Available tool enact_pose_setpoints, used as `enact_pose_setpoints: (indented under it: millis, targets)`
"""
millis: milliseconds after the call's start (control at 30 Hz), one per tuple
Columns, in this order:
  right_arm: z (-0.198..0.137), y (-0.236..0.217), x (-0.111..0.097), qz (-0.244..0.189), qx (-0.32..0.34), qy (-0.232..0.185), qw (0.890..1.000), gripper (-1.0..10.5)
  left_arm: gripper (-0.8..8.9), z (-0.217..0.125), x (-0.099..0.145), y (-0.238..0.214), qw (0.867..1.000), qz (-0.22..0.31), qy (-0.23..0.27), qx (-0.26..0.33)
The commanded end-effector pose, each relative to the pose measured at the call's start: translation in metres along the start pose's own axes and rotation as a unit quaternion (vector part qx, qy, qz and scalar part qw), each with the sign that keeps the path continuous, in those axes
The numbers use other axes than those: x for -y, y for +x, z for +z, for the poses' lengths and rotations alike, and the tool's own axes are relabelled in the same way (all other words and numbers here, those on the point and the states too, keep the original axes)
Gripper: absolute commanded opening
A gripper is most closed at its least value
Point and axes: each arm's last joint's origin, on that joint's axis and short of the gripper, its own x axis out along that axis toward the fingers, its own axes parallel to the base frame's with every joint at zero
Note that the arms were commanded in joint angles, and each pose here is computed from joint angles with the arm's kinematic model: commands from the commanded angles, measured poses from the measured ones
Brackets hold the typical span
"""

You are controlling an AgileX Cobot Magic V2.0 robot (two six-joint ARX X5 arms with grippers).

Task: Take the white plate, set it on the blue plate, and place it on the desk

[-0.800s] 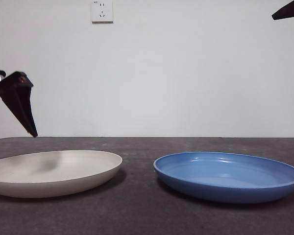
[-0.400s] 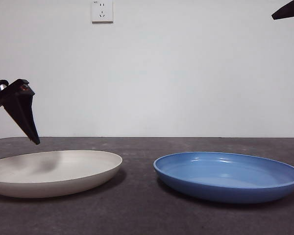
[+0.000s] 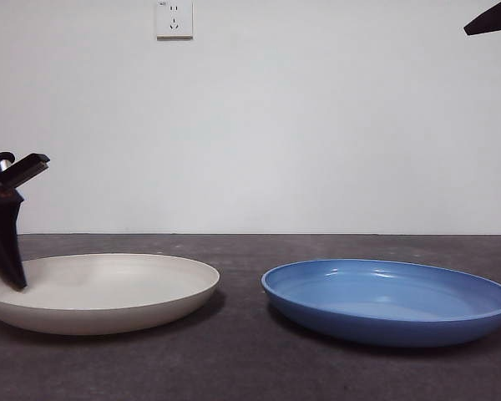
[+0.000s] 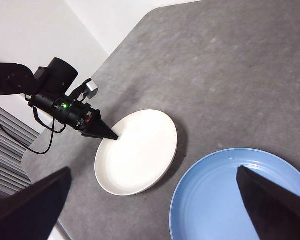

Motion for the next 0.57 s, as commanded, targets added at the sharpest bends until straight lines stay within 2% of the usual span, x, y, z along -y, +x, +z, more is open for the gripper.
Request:
enact_pose_setpoints:
  millis: [33, 167, 267, 367, 567]
  targets:
    - [0.005, -0.001, -0.003, 0.003, 0.005, -0.013, 1.0, 6.3, 0.08, 0.005, -0.002, 0.0, 1.0, 0.026, 0.007, 0.004]
    - [0.003, -0.002, -0.002, -0.014, 0.004, -0.007, 1.0, 6.0, 0.08, 0.007, 0.001, -0.004, 0.999, 0.033, 0.003, -0.001]
    - [0.002, -0.007, -0.005, -0.044, 0.003, -0.006, 0.999, 6.0, 0.08, 0.016, 0.011, -0.014, 0.999, 0.032, -0.007, 0.0]
    - [0.0, -0.014, -0.009, -0.06, 0.002, -0.013, 0.998, 6.0, 0.08, 0.026, 0.032, -0.024, 1.0, 0.027, -0.002, 0.006]
    - [-0.009, -0.028, -0.019, -0.074, -0.016, -0.012, 0.997, 6.0, 0.09, 0.039, 0.091, -0.034, 0.999, 0.008, 0.043, 0.014]
